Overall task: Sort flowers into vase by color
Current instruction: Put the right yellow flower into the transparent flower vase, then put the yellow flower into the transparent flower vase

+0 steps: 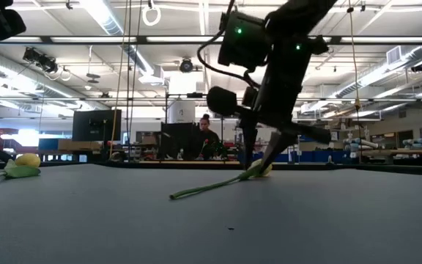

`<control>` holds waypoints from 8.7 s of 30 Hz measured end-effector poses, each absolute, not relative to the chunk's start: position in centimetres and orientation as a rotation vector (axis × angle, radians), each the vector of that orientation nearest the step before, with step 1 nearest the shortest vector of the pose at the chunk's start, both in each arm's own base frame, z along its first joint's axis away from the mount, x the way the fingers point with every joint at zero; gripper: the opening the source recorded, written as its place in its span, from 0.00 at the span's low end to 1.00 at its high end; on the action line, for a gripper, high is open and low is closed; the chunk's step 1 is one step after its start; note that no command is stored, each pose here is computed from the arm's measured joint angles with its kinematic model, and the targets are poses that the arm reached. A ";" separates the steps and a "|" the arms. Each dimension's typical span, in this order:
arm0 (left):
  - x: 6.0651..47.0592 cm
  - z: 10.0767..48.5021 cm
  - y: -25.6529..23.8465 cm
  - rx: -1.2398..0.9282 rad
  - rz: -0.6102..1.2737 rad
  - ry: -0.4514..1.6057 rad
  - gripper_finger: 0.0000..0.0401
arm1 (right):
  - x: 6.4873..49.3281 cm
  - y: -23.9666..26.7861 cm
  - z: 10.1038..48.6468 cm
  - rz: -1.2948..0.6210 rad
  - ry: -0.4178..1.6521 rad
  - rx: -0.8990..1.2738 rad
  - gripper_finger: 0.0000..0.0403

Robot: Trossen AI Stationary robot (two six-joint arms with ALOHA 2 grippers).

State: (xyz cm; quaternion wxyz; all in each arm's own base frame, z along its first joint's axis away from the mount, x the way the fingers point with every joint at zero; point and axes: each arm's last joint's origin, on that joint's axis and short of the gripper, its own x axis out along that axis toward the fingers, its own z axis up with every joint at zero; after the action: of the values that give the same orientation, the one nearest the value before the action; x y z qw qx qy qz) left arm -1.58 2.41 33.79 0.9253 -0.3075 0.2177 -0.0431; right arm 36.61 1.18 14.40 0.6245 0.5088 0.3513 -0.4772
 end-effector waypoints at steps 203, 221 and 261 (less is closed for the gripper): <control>2.0 31.9 0.0 -0.539 0.204 0.738 0.50 | 50.1 2.0 18.4 -0.283 0.407 1.189 0.36; 10.5 30.0 -0.9 -0.877 0.785 0.941 0.50 | 47.5 -0.5 18.7 -0.298 0.770 1.110 0.35; 16.7 17.7 -3.8 -1.301 1.118 1.198 0.50 | 45.1 -4.6 17.0 -0.340 1.029 0.839 0.35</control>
State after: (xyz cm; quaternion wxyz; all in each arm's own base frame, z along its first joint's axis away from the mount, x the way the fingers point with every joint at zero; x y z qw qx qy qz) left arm 16.67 -3.80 17.71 0.5007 -0.5382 0.4956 0.4626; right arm 45.06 -4.57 17.01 0.7742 0.3875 0.4752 -0.1570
